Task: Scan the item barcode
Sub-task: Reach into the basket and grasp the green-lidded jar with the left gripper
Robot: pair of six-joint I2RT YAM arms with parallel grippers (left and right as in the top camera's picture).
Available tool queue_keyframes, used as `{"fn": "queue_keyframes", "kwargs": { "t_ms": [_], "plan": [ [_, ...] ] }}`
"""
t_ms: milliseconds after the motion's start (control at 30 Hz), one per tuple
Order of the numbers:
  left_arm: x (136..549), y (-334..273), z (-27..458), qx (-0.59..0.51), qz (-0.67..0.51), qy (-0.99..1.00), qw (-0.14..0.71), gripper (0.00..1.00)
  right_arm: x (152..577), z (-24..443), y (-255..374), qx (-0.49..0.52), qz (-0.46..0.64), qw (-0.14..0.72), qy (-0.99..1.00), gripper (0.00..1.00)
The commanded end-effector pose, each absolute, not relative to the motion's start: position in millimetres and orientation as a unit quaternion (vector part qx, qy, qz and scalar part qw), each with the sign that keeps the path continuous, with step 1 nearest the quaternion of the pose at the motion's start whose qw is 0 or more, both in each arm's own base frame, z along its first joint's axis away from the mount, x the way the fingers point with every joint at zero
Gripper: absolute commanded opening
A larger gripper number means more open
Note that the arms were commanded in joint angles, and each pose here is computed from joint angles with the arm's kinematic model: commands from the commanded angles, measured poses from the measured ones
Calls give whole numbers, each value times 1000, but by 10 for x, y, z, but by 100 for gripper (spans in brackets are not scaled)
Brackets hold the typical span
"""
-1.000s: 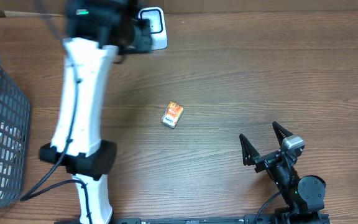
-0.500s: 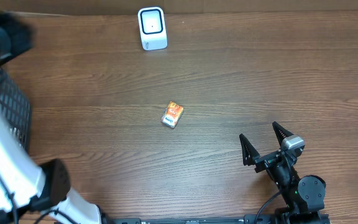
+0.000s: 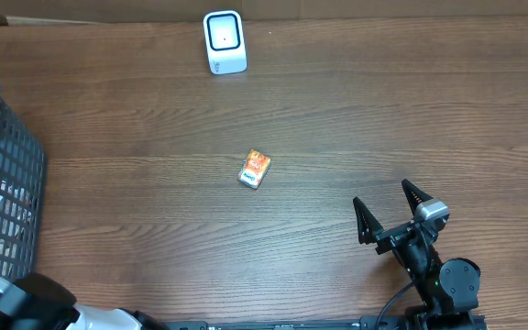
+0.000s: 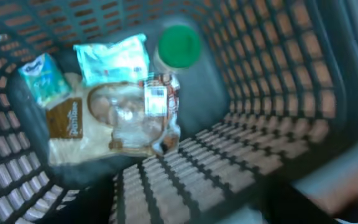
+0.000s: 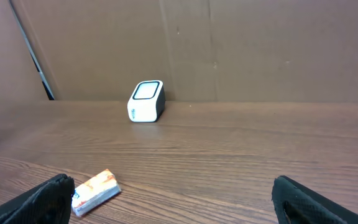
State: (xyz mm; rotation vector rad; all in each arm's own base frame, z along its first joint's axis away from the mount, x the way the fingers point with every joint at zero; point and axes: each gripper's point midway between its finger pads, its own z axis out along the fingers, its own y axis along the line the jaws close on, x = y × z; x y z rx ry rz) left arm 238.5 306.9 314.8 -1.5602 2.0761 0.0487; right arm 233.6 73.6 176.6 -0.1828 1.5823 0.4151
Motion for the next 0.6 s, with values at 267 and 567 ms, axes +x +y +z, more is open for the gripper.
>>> {"fn": "queue_keyframes", "kwargs": {
  "t_ms": [267, 567],
  "plan": [
    [2777, 3603, 2438, -545, 45, 779, 307, 95, 2341, 1754, 721, -76, 185, 682, 703, 100],
    [3041, 3846, 1746, -432, 73, 858, 267, 91, 2341, 1754, 721, -76, 185, 682, 703, 100]
  ]
}}
